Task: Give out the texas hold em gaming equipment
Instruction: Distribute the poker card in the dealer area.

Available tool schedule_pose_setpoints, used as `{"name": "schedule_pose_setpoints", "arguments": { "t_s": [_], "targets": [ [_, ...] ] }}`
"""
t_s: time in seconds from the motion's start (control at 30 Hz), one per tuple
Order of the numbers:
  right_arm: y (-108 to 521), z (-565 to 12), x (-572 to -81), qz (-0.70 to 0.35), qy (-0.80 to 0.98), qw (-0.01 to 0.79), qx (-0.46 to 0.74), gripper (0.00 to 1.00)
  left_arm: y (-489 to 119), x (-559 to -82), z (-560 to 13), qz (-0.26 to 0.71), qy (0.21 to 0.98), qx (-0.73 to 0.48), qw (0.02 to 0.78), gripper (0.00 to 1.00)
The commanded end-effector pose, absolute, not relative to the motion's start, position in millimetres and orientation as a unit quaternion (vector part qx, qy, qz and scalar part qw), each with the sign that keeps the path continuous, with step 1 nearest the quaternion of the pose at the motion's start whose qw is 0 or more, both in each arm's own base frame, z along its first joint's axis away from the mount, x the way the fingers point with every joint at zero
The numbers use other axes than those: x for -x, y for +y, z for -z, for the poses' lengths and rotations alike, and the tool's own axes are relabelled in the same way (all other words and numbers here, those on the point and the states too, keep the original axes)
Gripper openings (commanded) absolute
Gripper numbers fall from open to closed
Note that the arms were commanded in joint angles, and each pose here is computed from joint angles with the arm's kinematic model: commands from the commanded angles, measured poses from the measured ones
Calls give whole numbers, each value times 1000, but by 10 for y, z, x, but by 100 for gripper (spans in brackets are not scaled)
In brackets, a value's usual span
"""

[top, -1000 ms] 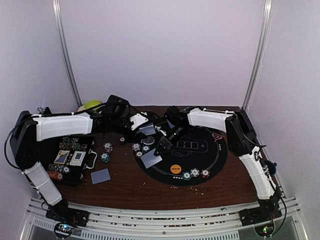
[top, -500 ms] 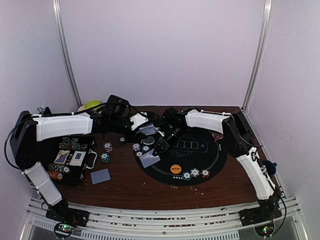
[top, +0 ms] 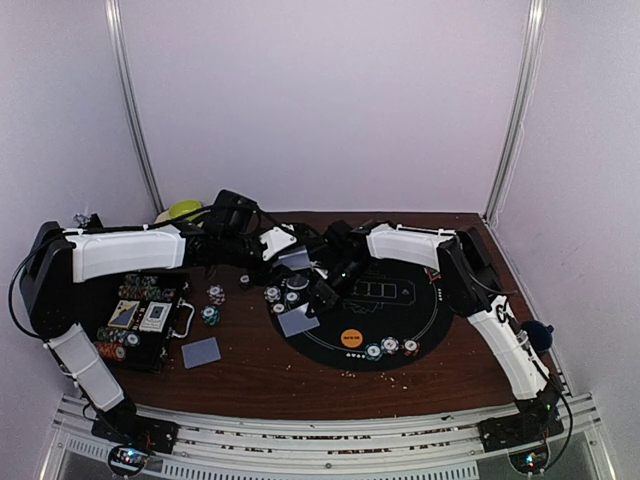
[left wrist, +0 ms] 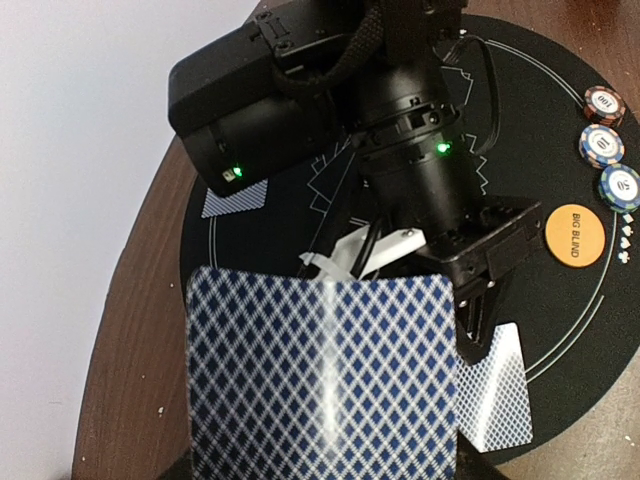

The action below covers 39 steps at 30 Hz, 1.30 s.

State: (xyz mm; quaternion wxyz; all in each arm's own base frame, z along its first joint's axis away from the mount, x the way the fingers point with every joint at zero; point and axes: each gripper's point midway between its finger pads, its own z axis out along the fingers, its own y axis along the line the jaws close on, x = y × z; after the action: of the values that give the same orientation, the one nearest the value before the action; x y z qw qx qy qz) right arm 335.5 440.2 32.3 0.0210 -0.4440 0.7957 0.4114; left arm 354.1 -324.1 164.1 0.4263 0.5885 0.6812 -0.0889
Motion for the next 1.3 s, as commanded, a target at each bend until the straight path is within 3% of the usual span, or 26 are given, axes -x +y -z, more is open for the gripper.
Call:
{"name": "schedule_pose_setpoints", "arguments": {
  "t_s": [0.0,0.4,0.67,1.27],
  "targets": [
    [4442,-276,-3257,-409,794,9,450,9,-3261,-3593,-1810,91,669,-581,455,3],
    [4439,-33,-3457,-394,835,17,383,10,-3260,-3584,-1812,92,669,-581,454,3],
    [4392,40,-3478,-378,843,15,382,29,-3256,-3588,-1811,91,670,-580,454,3],
    [4056,-344,-3841,-258,870,110,407,42,-3257,-3585,-1807,91,669,-581,454,3]
  ]
}}
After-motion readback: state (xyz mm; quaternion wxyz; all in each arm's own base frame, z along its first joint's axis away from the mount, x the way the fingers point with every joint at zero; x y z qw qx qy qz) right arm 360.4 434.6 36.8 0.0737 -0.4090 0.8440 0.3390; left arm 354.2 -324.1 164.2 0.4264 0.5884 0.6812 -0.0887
